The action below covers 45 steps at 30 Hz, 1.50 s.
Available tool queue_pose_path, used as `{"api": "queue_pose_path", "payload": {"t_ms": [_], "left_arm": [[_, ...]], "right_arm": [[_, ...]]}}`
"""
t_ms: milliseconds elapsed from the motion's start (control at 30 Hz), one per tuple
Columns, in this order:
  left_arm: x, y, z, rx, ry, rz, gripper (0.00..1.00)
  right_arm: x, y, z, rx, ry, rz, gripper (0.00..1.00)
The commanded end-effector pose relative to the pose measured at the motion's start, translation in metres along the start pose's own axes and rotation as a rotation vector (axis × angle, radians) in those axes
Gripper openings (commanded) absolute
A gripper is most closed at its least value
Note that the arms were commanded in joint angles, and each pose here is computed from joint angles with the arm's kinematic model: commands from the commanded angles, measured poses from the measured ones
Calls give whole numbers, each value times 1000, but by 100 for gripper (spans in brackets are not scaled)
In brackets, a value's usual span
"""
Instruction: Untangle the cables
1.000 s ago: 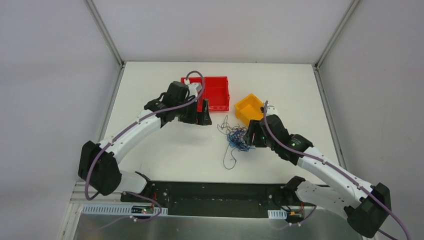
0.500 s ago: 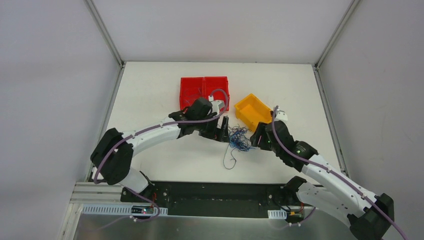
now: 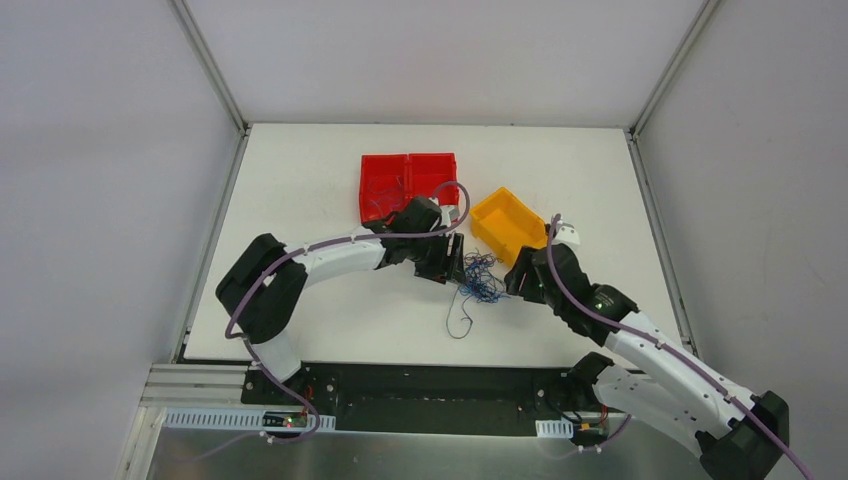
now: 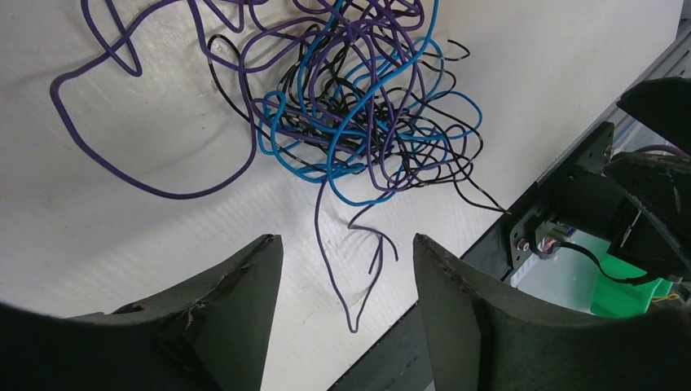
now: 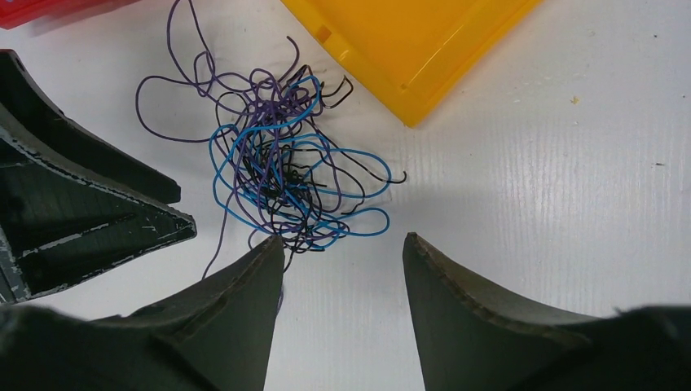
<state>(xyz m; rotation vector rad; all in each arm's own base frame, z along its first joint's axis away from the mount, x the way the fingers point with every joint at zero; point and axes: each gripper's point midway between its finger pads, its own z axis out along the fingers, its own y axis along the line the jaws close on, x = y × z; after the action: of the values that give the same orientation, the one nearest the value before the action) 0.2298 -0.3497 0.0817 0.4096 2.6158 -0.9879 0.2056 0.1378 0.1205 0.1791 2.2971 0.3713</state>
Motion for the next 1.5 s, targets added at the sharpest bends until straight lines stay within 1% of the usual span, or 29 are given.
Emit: {"api": "queue_pose_path", "payload": {"t_ms": [0,100,267,467,600,667,700,767,800,833,933,1100,1333,1400,1467], "left_arm": [[-12,-17,6,46,-8,-16,60],[-3,-14,10,31,28,-38,58],[20,-13,3,23,53,-19,58],[47,-21,7,25,127,-20,56],[57,-18,12,-2,153,-31,52],[59,-15,14,-10,159,-35,42],[60,-14,15,-13,161,-34,34],[62,-11,16,-18,168,-32,11],[61,-11,17,-18,168,-30,2],[62,-11,16,-20,166,-28,0],[57,-7,8,-50,142,-8,0],[48,11,-21,-159,100,61,0],[41,35,-57,-215,33,54,0],[41,41,-65,-228,13,50,0],[42,45,-71,-233,1,45,0]], "right_arm": [[-1,1,2,8,5,4,58],[-2,3,3,7,10,1,58],[-2,5,4,0,11,0,58],[0,9,9,-8,30,-7,58],[-1,14,11,-16,40,-7,58],[0,15,12,-21,44,-7,58],[0,16,12,-23,44,-6,58],[1,17,13,-30,49,-5,58],[1,17,14,-29,52,-5,58],[2,18,14,-31,56,-7,58],[1,21,14,-41,63,-17,58],[-7,24,14,-35,58,-73,58],[-10,38,20,-56,100,-106,59],[-8,44,24,-78,116,-105,58],[-1,57,24,-142,162,-120,58]]}}
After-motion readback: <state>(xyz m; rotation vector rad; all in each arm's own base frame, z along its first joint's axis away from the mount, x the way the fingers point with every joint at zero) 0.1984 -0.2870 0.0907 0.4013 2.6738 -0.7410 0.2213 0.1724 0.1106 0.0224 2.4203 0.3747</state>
